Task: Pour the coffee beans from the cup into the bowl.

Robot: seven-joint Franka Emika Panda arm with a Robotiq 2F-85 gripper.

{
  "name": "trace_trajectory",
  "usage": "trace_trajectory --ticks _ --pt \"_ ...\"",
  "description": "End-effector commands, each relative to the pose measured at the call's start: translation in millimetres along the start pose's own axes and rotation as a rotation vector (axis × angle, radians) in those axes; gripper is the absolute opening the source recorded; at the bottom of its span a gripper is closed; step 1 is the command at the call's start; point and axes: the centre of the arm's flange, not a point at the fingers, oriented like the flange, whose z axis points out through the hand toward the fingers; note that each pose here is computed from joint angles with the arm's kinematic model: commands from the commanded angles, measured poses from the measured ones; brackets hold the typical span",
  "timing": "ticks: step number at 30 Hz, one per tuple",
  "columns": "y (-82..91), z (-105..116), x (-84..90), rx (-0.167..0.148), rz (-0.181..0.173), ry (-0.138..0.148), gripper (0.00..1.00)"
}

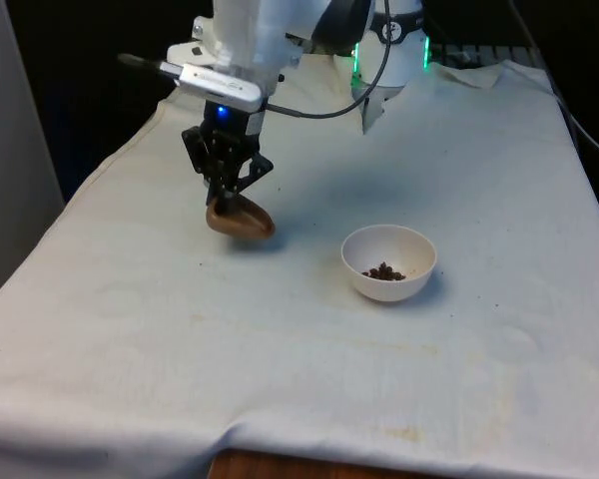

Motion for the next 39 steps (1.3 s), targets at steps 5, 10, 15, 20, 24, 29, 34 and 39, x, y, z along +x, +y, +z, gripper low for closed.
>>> trace_trajectory --ticks 5,10,15,20,24,29,34,39 --pt "5.9 3.7 -1.2 0.051 -0.006 -0.018 0.0" --pt "9.2 5.9 -1.6 0.073 -0.009 -0.028 0.0" --pt "14.1 9.6 -2.2 0.108 -0.013 -0.037 0.0" --pt "18.8 12.5 -3.0 0.138 -0.017 -0.043 0.0" --pt "22.6 15.1 -4.1 0.161 -0.021 -0.048 0.0" --pt "26.5 18.2 -6.4 0.194 -0.028 -0.058 0.0" --pt "30.7 20.6 -8.2 0.225 -0.034 -0.065 0.0" --pt "35.5 24.1 -10.8 0.257 -0.04 -0.076 0.0"
